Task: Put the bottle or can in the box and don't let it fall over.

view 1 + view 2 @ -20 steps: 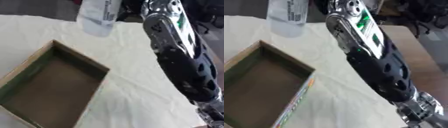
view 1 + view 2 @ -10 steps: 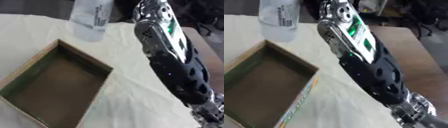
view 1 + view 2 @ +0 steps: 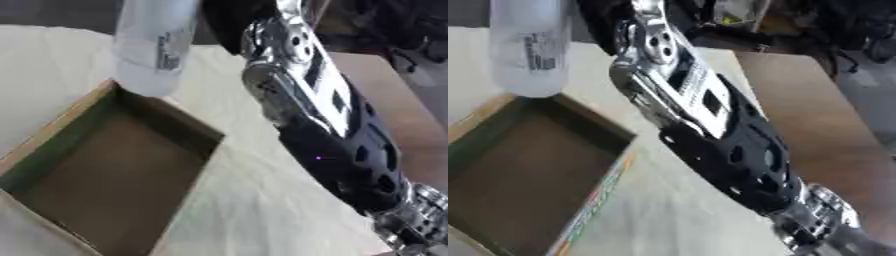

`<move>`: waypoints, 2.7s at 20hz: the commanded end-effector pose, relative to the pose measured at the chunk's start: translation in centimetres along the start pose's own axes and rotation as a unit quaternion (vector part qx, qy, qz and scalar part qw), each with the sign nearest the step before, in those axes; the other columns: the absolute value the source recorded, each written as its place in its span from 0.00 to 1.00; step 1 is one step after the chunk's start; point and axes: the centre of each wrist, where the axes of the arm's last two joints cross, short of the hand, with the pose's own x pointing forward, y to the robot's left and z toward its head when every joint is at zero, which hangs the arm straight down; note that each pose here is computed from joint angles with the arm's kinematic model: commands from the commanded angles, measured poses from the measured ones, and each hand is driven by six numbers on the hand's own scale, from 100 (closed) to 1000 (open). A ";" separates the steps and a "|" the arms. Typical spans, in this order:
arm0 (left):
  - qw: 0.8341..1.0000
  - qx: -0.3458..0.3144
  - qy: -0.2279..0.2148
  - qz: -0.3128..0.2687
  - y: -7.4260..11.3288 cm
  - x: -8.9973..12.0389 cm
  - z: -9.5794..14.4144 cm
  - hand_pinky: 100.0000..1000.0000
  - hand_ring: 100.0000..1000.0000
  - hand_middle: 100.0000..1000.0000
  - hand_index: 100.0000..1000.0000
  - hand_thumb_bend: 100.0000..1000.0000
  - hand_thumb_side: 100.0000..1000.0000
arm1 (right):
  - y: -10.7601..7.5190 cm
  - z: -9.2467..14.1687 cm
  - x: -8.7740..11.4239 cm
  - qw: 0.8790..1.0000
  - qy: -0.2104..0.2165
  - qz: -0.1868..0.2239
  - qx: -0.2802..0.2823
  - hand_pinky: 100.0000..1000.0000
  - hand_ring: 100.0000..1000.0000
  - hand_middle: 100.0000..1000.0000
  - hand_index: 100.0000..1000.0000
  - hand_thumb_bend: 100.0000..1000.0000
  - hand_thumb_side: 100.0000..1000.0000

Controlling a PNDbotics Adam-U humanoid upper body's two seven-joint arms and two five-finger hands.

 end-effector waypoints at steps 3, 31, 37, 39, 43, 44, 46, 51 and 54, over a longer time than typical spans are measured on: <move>1.000 0.010 -0.004 -0.004 0.8 0.4 -0.8 1.00 1.00 1.00 0.70 0.38 0.53 | 0.6 0.2 0.4 0.999 -0.033 0.017 0.015 0.82 0.42 0.41 0.10 0.00 0.41; 0.999 0.041 -0.016 -0.015 2.8 0.6 -1.0 1.00 1.00 1.00 0.70 0.37 0.53 | 2.2 3.9 -3.8 0.979 -0.006 0.137 0.152 1.00 1.00 1.00 0.75 0.00 0.41; 0.998 0.048 -0.015 -0.024 3.3 0.6 -0.9 1.00 1.00 1.00 0.70 0.37 0.53 | 1.9 4.7 -4.5 0.987 0.013 0.106 0.121 0.75 1.00 0.99 0.68 0.00 0.41; 0.998 0.052 -0.014 -0.025 3.4 0.6 -0.9 1.00 1.00 1.00 0.70 0.38 0.53 | 1.8 4.9 -4.6 0.989 0.018 0.083 0.117 0.74 1.00 0.99 0.67 0.00 0.41; 0.998 0.057 -0.011 -0.028 3.8 0.4 -0.9 1.00 1.00 1.00 0.70 0.37 0.53 | 1.7 5.4 -5.0 0.991 0.030 0.047 0.124 0.78 1.00 1.00 0.69 0.00 0.41; 0.998 0.058 -0.011 -0.029 3.9 0.3 -0.9 1.00 1.00 1.00 0.70 0.37 0.54 | 1.6 5.5 -5.2 0.990 0.033 0.042 0.127 0.81 1.00 1.00 0.69 0.00 0.41; 0.998 0.061 -0.010 -0.030 4.1 0.3 -0.9 1.00 1.00 1.00 0.70 0.37 0.54 | 1.5 5.9 -5.5 0.990 0.041 0.035 0.130 0.81 0.99 0.99 0.67 0.00 0.41; 0.996 0.079 -0.016 -0.029 5.0 0.6 -0.9 1.00 1.00 1.00 0.70 0.38 0.54 | 1.5 7.0 -6.3 0.991 0.071 -0.006 0.111 0.75 0.90 0.92 0.61 0.00 0.41; 0.995 0.091 -0.029 -0.038 5.8 1.3 -0.9 1.00 1.00 1.00 0.70 0.37 0.54 | 1.3 7.3 -6.5 0.991 0.085 -0.018 0.099 0.76 0.87 0.89 0.57 0.00 0.41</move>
